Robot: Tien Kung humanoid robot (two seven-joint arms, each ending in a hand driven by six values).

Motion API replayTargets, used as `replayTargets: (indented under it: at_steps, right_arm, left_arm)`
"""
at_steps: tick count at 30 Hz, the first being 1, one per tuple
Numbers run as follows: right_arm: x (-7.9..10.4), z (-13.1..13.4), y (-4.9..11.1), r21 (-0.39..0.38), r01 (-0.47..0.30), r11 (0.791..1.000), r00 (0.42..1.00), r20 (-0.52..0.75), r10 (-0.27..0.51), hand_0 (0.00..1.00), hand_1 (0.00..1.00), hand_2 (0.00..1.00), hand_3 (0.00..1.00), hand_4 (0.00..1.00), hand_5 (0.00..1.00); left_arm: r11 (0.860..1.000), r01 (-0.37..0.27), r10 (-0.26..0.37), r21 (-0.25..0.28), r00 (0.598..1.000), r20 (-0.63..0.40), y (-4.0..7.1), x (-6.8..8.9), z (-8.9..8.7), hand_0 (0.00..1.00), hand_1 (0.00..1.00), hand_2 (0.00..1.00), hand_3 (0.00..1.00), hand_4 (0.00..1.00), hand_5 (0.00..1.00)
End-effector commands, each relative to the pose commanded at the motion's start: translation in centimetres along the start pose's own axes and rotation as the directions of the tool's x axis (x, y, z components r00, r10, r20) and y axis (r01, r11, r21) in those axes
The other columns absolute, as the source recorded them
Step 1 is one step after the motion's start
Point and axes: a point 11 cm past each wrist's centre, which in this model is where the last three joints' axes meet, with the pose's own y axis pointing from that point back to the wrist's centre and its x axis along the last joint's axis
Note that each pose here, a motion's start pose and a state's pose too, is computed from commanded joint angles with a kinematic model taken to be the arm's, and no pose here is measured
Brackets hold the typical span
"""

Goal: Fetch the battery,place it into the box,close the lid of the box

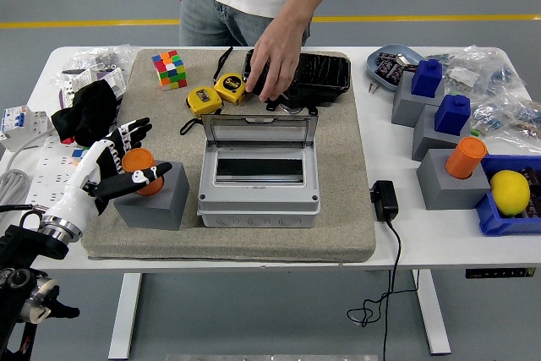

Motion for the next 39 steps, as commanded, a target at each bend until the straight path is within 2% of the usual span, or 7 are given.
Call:
replayTargets:
  at_steps: [5, 6, 29, 30, 35, 36, 39]
  right_arm:
    - [0.1, -0.2, 0.0, 0.004, -0.001, 1.000, 1.000, 0.002, 0.001, 0.810, 0.803, 0.768, 0.786, 0.998, 0.998]
    - [0.1, -0.2, 0.0, 0.003, -0.001, 1.000, 1.000, 0.002, 0.001, 0.811, 0.802, 0.768, 0.786, 0.998, 0.998]
    - [0.0, 0.0, 0.0, 0.000, 0.000, 1.000, 1.000, 0.001, 0.000, 0.813, 0.801, 0.766, 0.785, 0.998, 0.998]
    - [0.0, 0.0, 0.0, -0.001, 0.000, 1.000, 1.000, 0.001, 0.000, 0.813, 0.801, 0.767, 0.784, 0.998, 0.998]
    - [-0.1, 0.1, 0.0, -0.002, 0.002, 1.000, 1.000, 0.000, -0.002, 0.813, 0.801, 0.767, 0.784, 0.998, 0.998]
    - [-0.1, 0.0, 0.0, -0.001, 0.003, 1.000, 1.000, 0.000, -0.003, 0.814, 0.801, 0.767, 0.784, 0.998, 0.998]
    - [0.0, 0.0, 0.0, -0.001, 0.002, 1.000, 1.000, 0.001, -0.002, 0.814, 0.801, 0.767, 0.784, 0.998, 0.998]
  left_arm:
    - [1.000, -0.012, 0.011, -0.005, 1.000, -0.005, -0.1, 0.0, 0.1, 0.899, 0.874, 0.773, 0.736, 0.998, 0.111]
    - [1.000, -0.014, 0.014, -0.006, 1.000, -0.006, -0.1, 0.0, 0.1, 0.797, 0.822, 0.698, 0.693, 0.998, 0.087]
    - [0.998, -0.055, 0.055, 0.006, 0.996, -0.071, 0.1, -0.5, -1.1, 0.651, 0.747, 0.633, 0.650, 0.998, 0.046]
    - [0.998, -0.058, 0.058, 0.005, 0.996, -0.071, 0.1, -0.5, -1.1, 0.514, 0.651, 0.489, 0.507, 0.998, 0.002]
    - [0.997, -0.081, 0.081, 0.006, 0.994, -0.074, 0.1, -0.3, -1.2, 0.514, 0.651, 0.489, 0.507, 0.998, 0.002]
    - [0.997, -0.082, 0.083, 0.007, 0.994, -0.074, 0.1, -0.3, -1.2, 0.389, 0.552, 0.404, 0.406, 0.998, 0.002]
    - [0.996, -0.088, 0.089, 0.009, 0.993, -0.075, 0.2, -0.3, -1.3, 0.389, 0.552, 0.404, 0.406, 0.998, 0.002]
